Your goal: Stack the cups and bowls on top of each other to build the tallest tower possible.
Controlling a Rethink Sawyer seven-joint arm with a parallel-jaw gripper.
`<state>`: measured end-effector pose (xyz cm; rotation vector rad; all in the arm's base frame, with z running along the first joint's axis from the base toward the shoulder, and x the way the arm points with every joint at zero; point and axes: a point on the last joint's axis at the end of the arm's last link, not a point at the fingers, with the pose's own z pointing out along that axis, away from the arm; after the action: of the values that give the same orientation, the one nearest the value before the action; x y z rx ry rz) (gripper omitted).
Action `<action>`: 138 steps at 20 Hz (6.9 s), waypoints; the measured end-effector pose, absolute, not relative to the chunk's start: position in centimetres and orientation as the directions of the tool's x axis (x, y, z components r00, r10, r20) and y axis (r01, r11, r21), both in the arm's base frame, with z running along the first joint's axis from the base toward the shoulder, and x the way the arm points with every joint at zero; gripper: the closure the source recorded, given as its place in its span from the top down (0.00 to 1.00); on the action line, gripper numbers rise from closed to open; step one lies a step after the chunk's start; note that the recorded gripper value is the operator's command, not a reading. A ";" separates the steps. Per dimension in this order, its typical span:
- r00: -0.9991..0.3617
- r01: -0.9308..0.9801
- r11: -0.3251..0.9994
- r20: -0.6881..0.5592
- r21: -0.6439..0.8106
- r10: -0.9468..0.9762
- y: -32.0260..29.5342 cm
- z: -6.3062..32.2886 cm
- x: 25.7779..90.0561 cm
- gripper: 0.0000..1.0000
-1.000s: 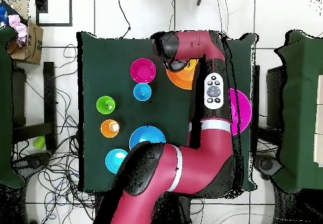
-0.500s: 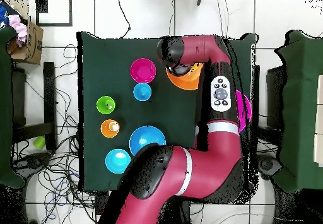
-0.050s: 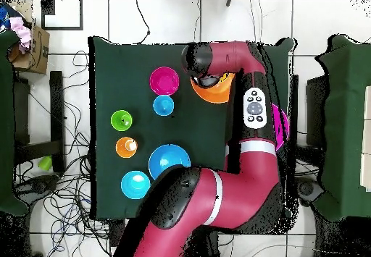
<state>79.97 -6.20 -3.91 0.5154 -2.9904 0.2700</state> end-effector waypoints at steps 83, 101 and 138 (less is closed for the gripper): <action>-0.880 -0.410 0.911 0.284 -0.044 -0.382 -3.5 3.5 76.0 1.00; -0.864 -0.442 0.896 0.254 0.030 -0.435 3.6 9.7 74.8 1.00; -0.873 -0.427 0.901 0.224 0.079 -0.434 3.6 11.2 69.8 1.00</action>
<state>69.79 3.60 11.22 0.6506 -2.8286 -0.0399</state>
